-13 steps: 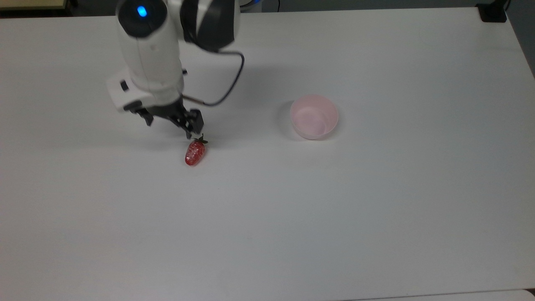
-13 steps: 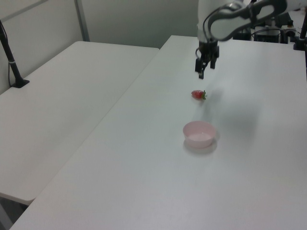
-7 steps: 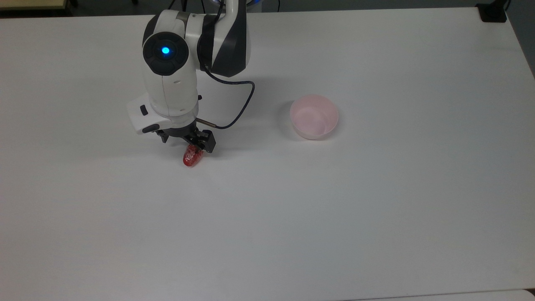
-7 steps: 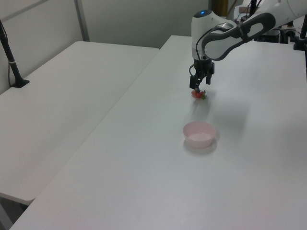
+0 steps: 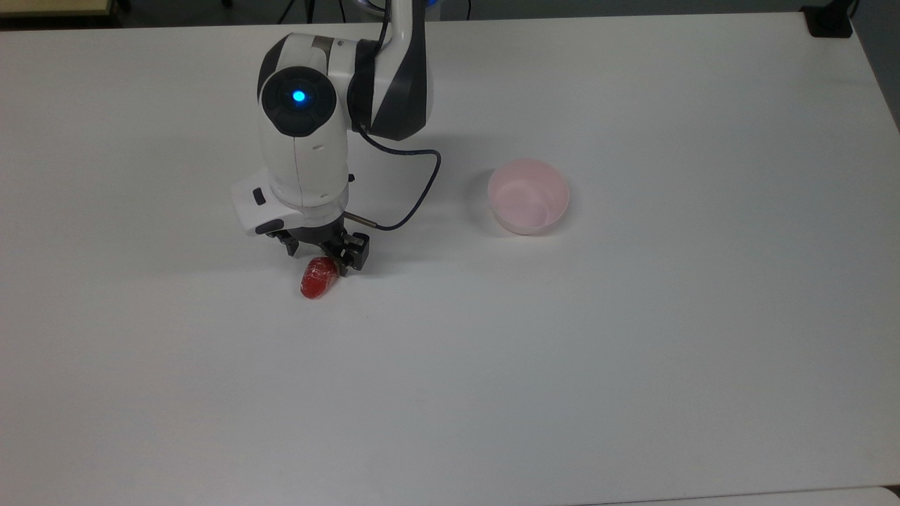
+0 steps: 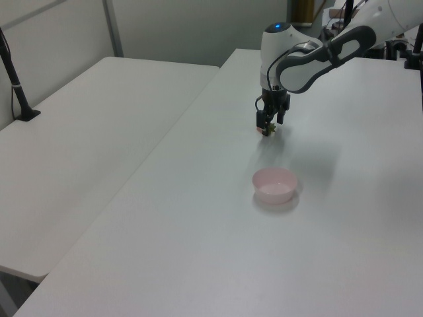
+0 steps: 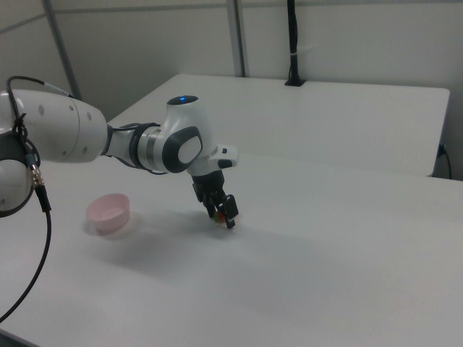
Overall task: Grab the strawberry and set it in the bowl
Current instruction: 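Close the gripper around the red strawberry, then lift the strawberry up off the table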
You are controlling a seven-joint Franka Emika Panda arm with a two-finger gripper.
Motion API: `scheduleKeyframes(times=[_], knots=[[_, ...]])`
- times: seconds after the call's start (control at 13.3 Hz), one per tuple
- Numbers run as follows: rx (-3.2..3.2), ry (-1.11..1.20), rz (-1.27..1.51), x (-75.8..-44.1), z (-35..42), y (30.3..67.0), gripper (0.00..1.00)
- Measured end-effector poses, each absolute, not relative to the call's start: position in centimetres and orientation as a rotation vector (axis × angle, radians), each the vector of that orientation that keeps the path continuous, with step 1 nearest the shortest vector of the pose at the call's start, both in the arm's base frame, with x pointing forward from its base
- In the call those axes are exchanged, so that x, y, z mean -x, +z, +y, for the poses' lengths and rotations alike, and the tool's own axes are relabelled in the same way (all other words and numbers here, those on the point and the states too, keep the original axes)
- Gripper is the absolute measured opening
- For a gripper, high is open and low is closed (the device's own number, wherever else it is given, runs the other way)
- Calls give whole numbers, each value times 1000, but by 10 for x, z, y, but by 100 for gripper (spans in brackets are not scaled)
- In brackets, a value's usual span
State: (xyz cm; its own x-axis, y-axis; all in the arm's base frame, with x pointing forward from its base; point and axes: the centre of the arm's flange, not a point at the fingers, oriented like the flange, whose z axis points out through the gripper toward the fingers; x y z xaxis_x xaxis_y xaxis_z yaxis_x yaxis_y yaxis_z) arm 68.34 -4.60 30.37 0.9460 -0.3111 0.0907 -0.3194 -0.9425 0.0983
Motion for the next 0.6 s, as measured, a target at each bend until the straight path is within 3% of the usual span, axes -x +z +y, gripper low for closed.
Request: scheduleKeyframes(times=[0.15, 0.23, 0.3, 0.6], knots=[[-2989, 125, -484, -685, -46, 302, 78], [-2990, 141, -483, -686, -46, 304, 68], [-2991, 166, -482, -687, -46, 305, 64], [-2993, 237, -470, -692, -45, 309, 63]])
